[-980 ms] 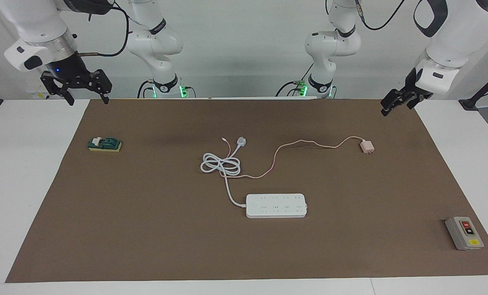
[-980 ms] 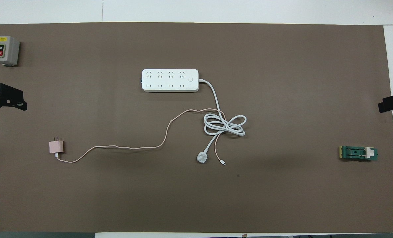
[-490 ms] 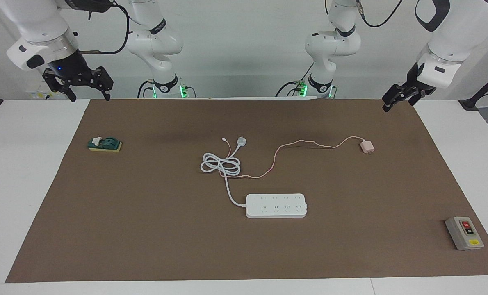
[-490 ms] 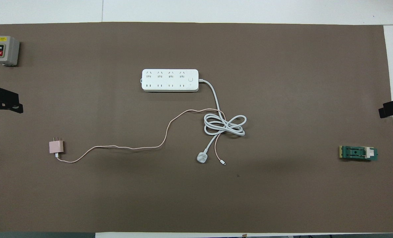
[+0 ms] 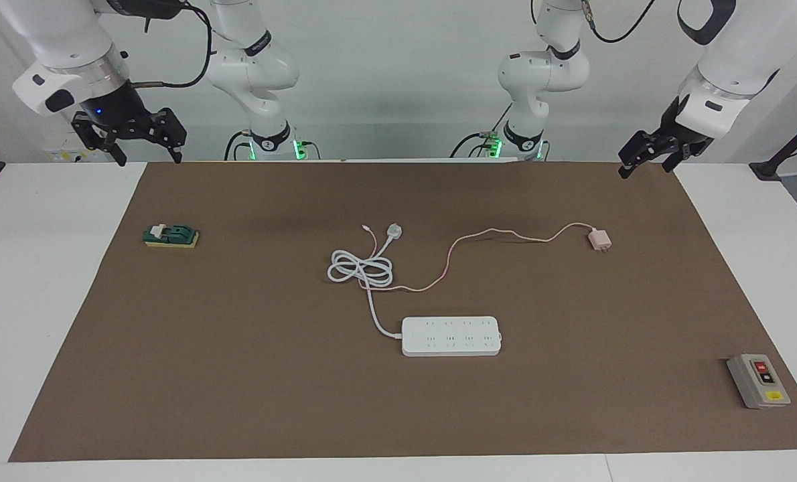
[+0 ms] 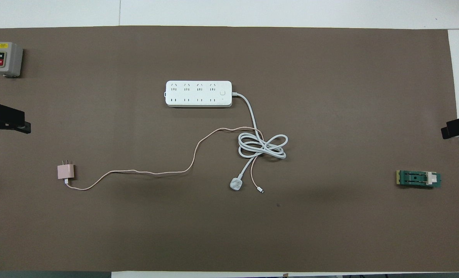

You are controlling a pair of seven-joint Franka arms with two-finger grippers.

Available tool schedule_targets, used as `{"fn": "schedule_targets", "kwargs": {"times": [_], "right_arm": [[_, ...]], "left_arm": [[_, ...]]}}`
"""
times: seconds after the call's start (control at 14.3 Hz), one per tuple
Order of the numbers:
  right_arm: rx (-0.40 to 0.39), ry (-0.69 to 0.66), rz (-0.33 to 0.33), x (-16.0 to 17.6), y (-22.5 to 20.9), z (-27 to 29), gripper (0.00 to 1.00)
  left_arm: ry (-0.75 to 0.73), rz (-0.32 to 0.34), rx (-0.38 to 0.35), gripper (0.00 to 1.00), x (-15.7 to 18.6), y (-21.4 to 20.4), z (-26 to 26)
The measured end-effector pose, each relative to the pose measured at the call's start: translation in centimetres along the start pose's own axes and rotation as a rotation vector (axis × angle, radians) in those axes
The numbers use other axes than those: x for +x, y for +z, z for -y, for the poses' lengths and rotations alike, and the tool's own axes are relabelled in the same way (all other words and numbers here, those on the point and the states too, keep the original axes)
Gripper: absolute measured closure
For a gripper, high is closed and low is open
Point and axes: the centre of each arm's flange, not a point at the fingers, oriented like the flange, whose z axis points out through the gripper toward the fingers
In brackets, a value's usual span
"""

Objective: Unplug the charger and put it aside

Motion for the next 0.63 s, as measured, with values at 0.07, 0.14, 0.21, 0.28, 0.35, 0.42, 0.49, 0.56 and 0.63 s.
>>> {"fn": "schedule_targets", "kwargs": {"times": [0.07,0.14,0.21,0.28,0.35,0.42,0.49,0.56,0.63], "right_arm": [[0.000,0.000,0.001,0.0,0.0,0.0,0.00],[0.001,0.000,0.004,0.0,0.0,0.0,0.00],[0.001,0.000,0.007,-0.1,0.1,0.0,0.00],[0.002,-0.001,0.008,-0.1,0.1,0.1,0.00],[0.002,-0.002,0.009,-0.1,0.1,0.1,0.00],[0.002,-0.002,0.009,-0.1,0.1,0.1,0.00],[0.002,-0.002,0.009,-0.1,0.1,0.2,0.00],[0.002,-0.003,0.009,-0.1,0.1,0.2,0.00],[0.002,-0.003,0.009,-0.1,0.1,0.2,0.00]], "left_arm": [[0.021,-0.001,0.000,0.00,0.0,0.0,0.0],[0.042,-0.003,0.000,0.00,0.0,-0.1,-0.1],[0.057,-0.006,-0.001,0.00,0.0,-0.1,-0.2],[0.070,-0.007,-0.002,0.00,0.0,-0.1,-0.4],[0.084,-0.009,-0.002,0.00,-0.1,-0.1,-0.7],[0.100,-0.010,-0.002,0.00,-0.1,-0.1,-1.1],[0.118,-0.011,-0.002,0.00,-0.1,-0.1,-1.3],[0.134,-0.011,-0.002,0.00,-0.1,-0.1,-1.3],[0.144,-0.012,-0.002,0.00,-0.1,-0.1,-1.3]]}}
